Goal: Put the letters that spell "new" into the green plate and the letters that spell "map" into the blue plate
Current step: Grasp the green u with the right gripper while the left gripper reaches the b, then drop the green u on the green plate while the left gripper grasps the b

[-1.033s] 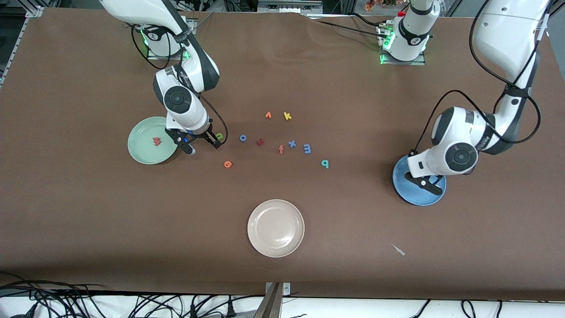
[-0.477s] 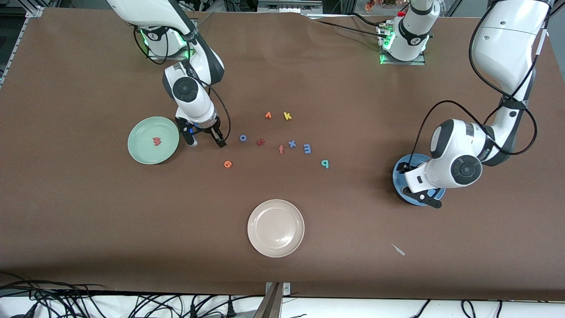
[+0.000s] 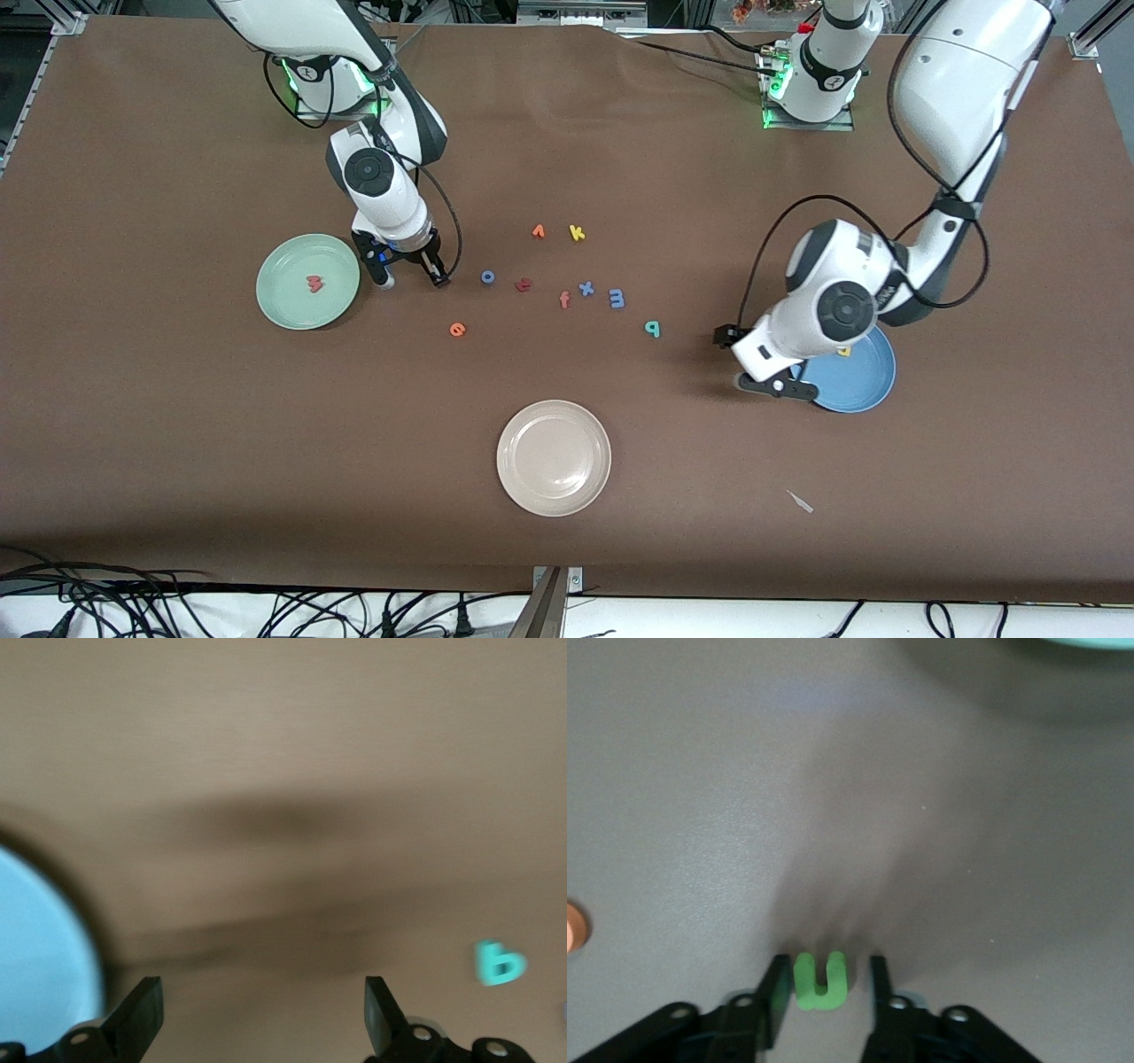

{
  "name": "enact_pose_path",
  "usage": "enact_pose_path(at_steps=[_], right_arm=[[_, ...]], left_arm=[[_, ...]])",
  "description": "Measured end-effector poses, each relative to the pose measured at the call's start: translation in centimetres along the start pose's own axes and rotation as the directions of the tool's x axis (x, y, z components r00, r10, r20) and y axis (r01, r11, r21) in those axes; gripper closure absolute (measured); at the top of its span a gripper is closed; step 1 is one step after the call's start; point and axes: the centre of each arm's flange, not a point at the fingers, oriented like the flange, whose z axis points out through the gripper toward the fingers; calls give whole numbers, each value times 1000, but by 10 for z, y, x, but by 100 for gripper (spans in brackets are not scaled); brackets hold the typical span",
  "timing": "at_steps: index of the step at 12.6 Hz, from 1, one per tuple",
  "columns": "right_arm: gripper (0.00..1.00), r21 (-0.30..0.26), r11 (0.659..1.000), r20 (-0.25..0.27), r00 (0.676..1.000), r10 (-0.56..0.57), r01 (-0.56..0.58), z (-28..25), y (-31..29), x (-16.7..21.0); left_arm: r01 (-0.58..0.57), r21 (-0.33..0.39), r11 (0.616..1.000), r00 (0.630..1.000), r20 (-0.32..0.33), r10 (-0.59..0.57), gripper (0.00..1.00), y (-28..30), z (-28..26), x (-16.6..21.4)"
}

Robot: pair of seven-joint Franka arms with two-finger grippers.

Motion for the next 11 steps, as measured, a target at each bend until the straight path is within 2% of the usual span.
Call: enact_pose_path(at_steps=[1, 5, 7, 9, 11], right_arm=[[74, 1, 1000, 0, 1000, -1, 1, -1, 0, 0], [74, 20, 1000, -2, 1000, -13, 13, -10, -7, 1], [74, -3, 992, -10, 992, -123, 123, -29, -11, 10], [74, -49, 953, -13, 954, -299, 298, -52, -9, 40], [74, -93, 876, 6, 880, -475, 474, -71, 1, 87]], left_arm=[[23, -6, 1000, 1000, -16, -23, 0, 23, 6, -5], [69, -28, 997, 996, -56, -71, 0, 92, 27, -29], [84, -4, 996, 994, -72, -84, 0, 115, 40, -39], [110, 33, 993, 991, -83, -107, 0, 125, 58, -45], [119, 35, 992, 991, -71, -116, 6, 126, 71, -47]])
